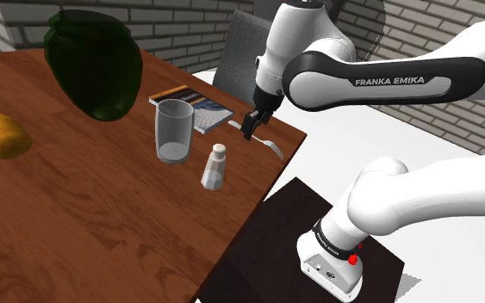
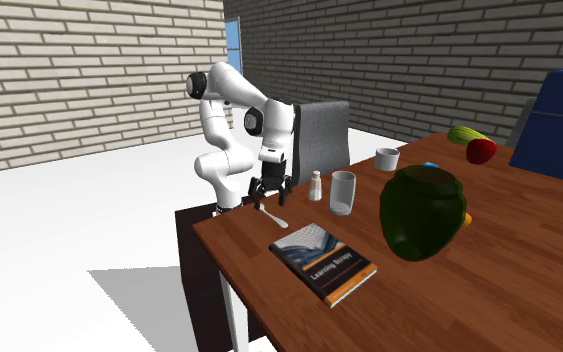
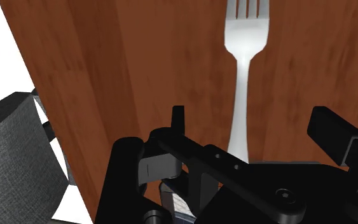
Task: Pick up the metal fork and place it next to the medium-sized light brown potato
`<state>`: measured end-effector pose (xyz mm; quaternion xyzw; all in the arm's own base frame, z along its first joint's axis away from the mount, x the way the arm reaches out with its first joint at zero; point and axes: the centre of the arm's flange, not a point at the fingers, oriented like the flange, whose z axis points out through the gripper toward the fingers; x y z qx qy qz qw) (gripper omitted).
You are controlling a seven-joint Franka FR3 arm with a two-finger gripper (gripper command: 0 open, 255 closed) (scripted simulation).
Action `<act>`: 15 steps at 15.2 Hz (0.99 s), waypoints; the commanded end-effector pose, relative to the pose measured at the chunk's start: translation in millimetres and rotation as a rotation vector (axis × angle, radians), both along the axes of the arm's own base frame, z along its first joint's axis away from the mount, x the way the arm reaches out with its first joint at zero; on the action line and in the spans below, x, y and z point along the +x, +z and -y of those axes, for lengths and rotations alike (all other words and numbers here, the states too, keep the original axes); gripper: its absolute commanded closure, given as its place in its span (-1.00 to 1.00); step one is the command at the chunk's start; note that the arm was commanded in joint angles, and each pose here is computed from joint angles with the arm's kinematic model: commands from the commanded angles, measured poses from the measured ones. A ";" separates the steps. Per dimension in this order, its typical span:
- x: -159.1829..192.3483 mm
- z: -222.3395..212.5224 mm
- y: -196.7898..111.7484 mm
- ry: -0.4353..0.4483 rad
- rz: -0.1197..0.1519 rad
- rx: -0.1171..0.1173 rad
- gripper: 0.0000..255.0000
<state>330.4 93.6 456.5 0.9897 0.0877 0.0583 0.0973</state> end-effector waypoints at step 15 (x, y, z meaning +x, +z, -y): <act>2.7 1.0 -20.0 0.000 0.001 0.000 1.00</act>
